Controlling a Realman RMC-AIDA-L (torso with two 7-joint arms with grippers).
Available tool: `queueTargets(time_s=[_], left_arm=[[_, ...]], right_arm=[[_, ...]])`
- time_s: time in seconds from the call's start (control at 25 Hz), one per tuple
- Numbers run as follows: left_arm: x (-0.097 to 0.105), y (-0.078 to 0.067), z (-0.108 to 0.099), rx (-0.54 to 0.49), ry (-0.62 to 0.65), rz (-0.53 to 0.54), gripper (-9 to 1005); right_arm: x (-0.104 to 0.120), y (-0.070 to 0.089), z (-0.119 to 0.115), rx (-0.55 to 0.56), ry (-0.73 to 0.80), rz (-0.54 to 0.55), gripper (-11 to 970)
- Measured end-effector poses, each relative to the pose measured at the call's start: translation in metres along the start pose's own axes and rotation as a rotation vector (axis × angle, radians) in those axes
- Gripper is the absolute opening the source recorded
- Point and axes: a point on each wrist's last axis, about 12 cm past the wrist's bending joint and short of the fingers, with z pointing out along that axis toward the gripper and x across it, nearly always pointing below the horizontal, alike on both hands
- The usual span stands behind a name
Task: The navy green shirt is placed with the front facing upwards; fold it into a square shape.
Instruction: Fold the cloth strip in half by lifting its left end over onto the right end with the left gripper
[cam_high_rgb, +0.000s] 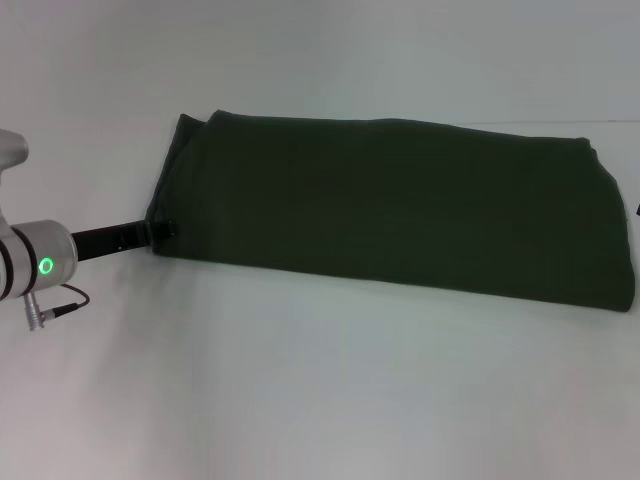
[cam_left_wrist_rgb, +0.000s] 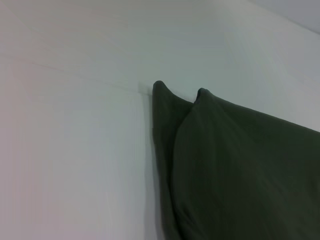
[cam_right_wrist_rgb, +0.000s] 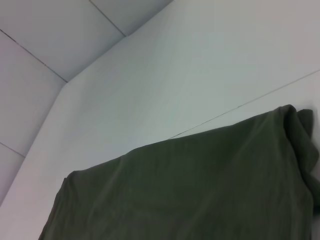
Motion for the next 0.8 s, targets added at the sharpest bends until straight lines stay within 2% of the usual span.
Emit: queueTargets(time_s=[0.56,0.8], left_arm=[[-0.0033,-0.0007,0.0008,-0.007,-0.007,0.004,42],[-0.0048,0.0063,-0.0051,-0.027,-0.026,-0.001,27]], right_arm=[[0.0005,-0.0002,-0.0007,-0.001,0.001,0.0,681],[0.001,-0.0006,-0.0002,0.001,0.0,0.003,681]])
